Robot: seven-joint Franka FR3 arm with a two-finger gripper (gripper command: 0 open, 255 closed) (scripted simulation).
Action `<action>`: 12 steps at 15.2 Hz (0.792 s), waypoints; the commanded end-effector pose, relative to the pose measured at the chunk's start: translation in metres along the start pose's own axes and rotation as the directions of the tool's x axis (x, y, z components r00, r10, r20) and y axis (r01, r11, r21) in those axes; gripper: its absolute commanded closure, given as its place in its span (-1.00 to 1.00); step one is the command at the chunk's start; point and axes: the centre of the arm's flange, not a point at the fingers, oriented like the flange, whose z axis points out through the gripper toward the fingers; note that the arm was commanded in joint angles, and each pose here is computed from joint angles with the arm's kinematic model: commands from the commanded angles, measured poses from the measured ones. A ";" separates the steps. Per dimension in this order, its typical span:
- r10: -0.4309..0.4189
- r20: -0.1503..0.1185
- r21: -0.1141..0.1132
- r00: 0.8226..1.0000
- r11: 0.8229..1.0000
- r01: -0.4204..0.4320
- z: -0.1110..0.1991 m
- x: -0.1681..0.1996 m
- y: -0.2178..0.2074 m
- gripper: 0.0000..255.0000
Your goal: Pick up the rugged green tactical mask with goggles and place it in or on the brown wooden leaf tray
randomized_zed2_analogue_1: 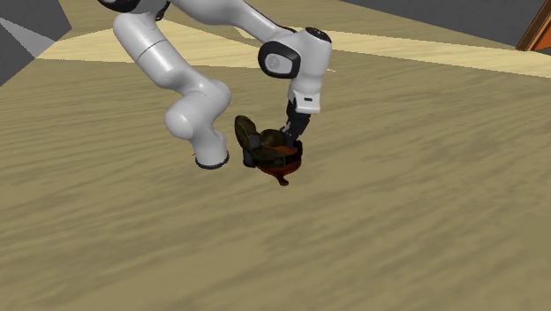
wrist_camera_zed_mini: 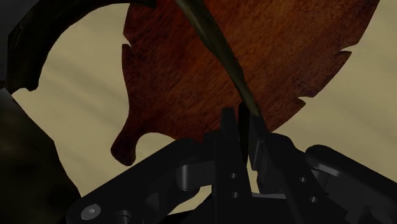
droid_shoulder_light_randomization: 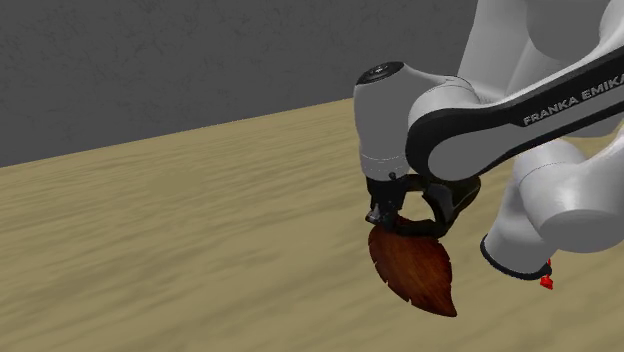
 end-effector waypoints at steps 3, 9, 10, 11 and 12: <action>0.003 0.001 0.001 1.000 1.000 -0.003 0.007 -0.028 -0.042 1.00; 0.003 0.001 0.001 1.000 1.000 -0.003 0.035 -0.036 -0.064 1.00; 0.003 0.001 0.001 1.000 1.000 -0.003 0.036 -0.036 -0.065 1.00; 0.003 0.001 0.001 1.000 1.000 -0.003 0.036 -0.036 -0.065 1.00; 0.003 0.001 0.001 1.000 1.000 -0.003 0.036 -0.036 -0.065 1.00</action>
